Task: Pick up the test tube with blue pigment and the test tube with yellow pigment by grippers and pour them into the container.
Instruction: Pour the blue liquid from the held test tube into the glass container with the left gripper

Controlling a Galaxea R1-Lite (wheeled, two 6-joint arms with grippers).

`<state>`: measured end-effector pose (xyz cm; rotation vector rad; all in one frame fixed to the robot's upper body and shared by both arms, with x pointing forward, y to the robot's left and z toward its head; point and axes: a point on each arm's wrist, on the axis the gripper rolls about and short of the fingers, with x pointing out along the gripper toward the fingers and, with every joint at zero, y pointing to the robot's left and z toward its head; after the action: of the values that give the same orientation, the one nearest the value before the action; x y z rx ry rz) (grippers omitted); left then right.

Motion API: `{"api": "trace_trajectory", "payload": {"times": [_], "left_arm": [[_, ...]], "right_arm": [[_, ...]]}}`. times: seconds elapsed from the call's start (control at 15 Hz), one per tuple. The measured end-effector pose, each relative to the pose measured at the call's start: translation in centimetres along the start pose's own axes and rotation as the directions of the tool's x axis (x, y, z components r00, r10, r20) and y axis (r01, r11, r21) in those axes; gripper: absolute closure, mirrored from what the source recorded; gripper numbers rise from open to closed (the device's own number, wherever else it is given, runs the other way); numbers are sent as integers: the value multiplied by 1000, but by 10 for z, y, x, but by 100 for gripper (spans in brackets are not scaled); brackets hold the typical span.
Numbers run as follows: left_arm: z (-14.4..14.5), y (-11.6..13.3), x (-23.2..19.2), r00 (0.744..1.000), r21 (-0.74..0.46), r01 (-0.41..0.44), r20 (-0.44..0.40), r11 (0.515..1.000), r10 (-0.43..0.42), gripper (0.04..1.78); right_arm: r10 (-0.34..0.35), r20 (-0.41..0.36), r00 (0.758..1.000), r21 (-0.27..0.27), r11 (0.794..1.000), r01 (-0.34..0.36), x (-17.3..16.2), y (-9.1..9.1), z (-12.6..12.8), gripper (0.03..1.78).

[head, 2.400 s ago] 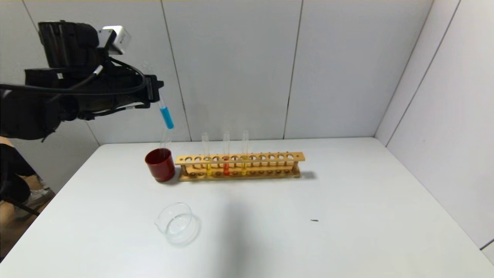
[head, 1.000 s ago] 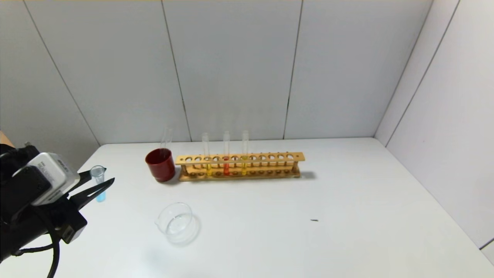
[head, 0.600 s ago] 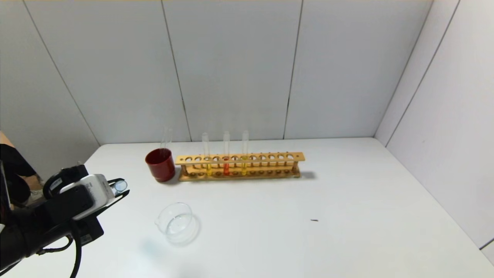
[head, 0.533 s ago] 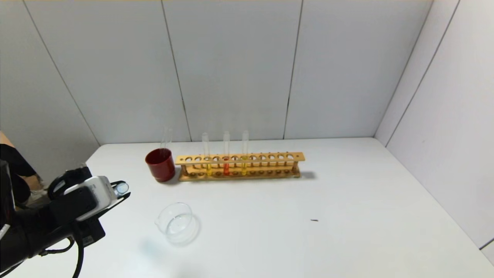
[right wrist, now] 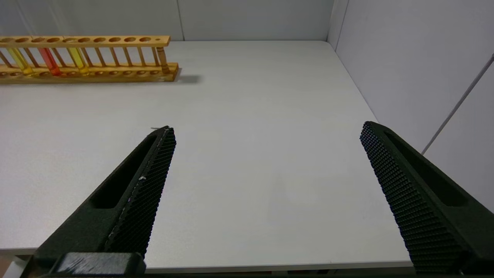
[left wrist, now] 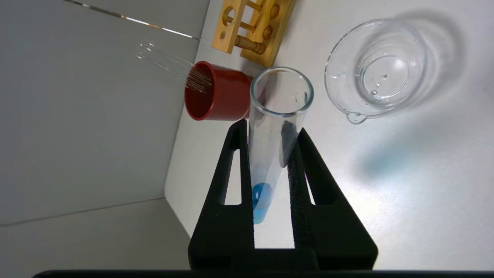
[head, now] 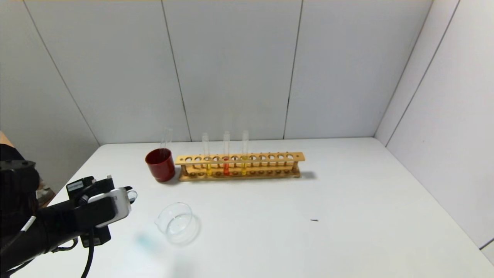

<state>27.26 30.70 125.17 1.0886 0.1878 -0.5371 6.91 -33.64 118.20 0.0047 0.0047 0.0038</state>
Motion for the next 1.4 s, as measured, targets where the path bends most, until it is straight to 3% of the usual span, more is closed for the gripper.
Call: {"api": "trace_trajectory", "payload": {"times": [0.6,1.07,1.4], "left_arm": [[-9,3,20,998,120,38,-47,992,-33,151],[-16,17,70,995,170,-100,25,980,97,151],[-23,7,82,999,240,-39,45,970,29,151]], "right_arm": [[0,0,1000,0,1000,0,0,0,0,6],[0,0,1000,0,1000,0,0,0,0,6],[0,0,1000,0,1000,0,0,0,0,6]]}}
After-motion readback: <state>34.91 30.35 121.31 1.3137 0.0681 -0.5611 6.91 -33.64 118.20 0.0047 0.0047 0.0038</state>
